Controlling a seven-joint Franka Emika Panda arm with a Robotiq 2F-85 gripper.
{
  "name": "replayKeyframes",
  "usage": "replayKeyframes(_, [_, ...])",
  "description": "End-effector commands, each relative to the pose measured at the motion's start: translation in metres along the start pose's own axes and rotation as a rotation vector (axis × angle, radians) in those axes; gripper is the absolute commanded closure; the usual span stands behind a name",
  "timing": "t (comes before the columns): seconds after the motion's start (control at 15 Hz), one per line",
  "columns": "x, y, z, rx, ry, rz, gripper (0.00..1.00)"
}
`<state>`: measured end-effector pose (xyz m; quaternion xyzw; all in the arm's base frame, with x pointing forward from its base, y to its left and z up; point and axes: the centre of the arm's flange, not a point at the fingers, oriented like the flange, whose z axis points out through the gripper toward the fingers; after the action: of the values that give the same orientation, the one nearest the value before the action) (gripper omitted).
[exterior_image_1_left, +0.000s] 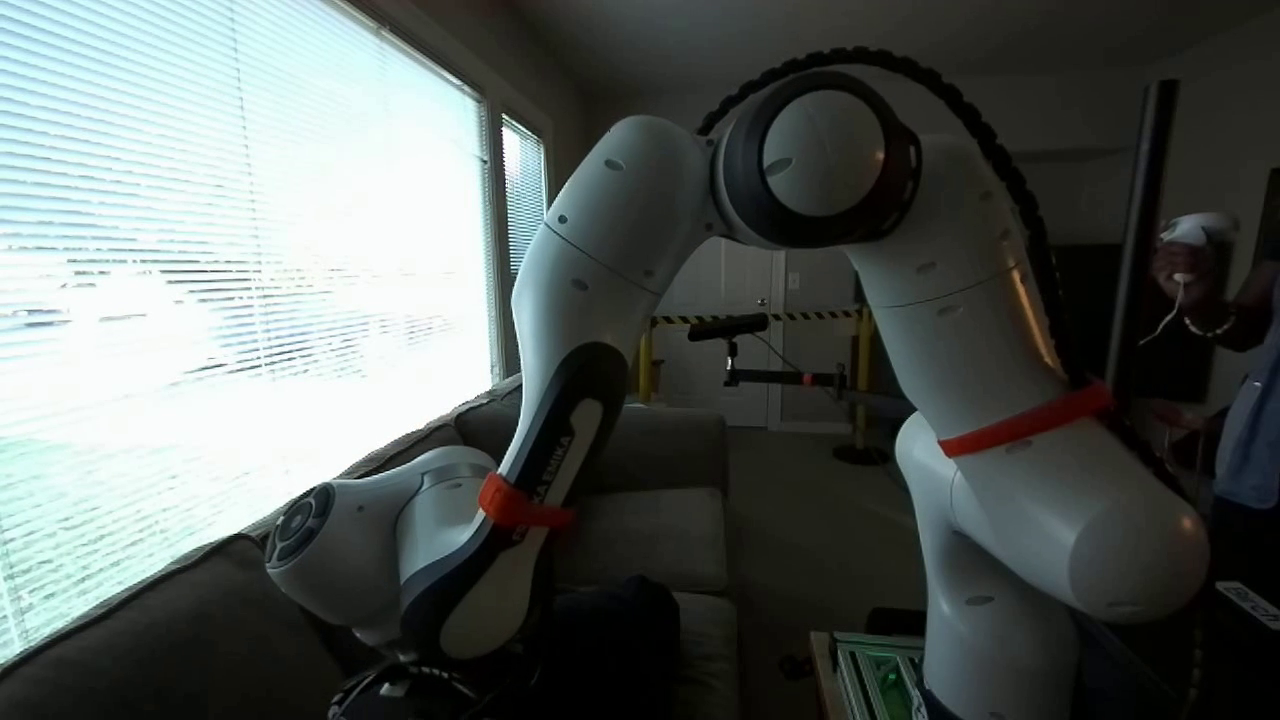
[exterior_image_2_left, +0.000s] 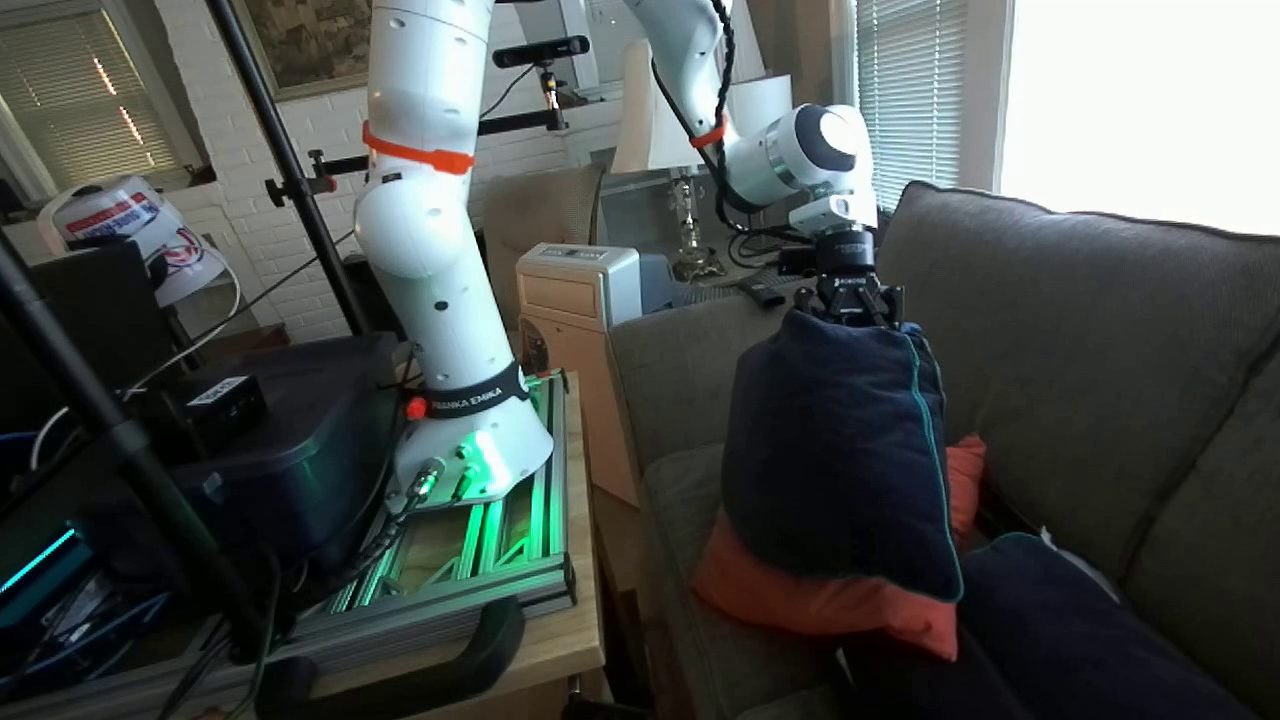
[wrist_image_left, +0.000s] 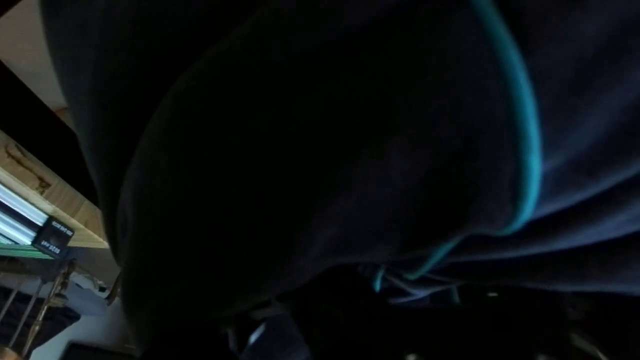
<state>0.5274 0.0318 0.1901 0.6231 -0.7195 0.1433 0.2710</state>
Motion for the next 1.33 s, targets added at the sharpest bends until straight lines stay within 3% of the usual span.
replayKeyframes(0.0, [0.004, 0.004, 0.001, 0.054, 0.0, 0.088, 0.04])
replayKeyframes(0.13, [0.012, 0.0, -0.01, 0.08, 0.007, 0.122, 0.0])
replayKeyframes(0.53, [0.027, -0.005, -0.03, 0.139, 0.012, 0.21, 0.0])
replayKeyframes(1.0, [0.052, -0.015, -0.067, 0.188, -0.043, 0.287, 0.0])
replayKeyframes(1.27, [0.062, -0.023, -0.087, 0.255, -0.082, 0.342, 0.0])
